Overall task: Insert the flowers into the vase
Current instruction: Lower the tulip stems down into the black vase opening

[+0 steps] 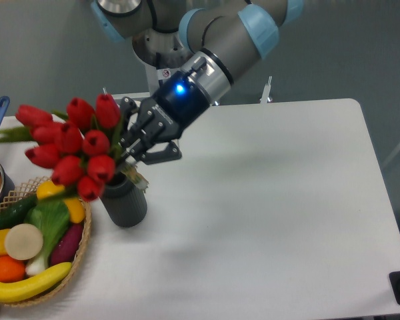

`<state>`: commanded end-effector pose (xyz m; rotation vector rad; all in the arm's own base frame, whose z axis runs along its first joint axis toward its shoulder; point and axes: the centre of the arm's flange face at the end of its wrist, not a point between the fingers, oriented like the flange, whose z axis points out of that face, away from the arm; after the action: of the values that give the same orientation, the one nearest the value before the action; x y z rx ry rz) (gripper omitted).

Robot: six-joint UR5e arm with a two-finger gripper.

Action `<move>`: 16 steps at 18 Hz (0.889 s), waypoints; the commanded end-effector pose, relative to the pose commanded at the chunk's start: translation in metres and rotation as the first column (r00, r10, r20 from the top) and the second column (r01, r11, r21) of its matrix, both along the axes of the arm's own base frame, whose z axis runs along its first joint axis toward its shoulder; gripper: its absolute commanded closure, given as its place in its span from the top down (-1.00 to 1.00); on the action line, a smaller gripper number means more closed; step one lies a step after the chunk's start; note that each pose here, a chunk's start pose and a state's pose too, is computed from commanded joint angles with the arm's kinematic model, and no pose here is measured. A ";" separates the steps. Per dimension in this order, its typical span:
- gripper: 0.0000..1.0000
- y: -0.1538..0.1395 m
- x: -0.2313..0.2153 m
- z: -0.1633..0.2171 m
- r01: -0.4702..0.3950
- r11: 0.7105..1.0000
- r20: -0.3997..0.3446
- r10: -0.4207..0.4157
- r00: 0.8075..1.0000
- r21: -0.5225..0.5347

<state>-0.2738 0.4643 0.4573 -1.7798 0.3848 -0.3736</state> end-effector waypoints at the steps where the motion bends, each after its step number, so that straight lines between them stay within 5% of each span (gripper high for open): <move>1: -1.00 -0.003 0.005 0.000 0.001 1.000 0.003 -0.001 1.000 -0.001; 16: -1.00 0.006 0.038 -0.042 0.074 0.997 0.026 -0.073 0.997 -0.020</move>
<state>-0.2358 0.4706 0.4156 -1.7834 0.4307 -0.4530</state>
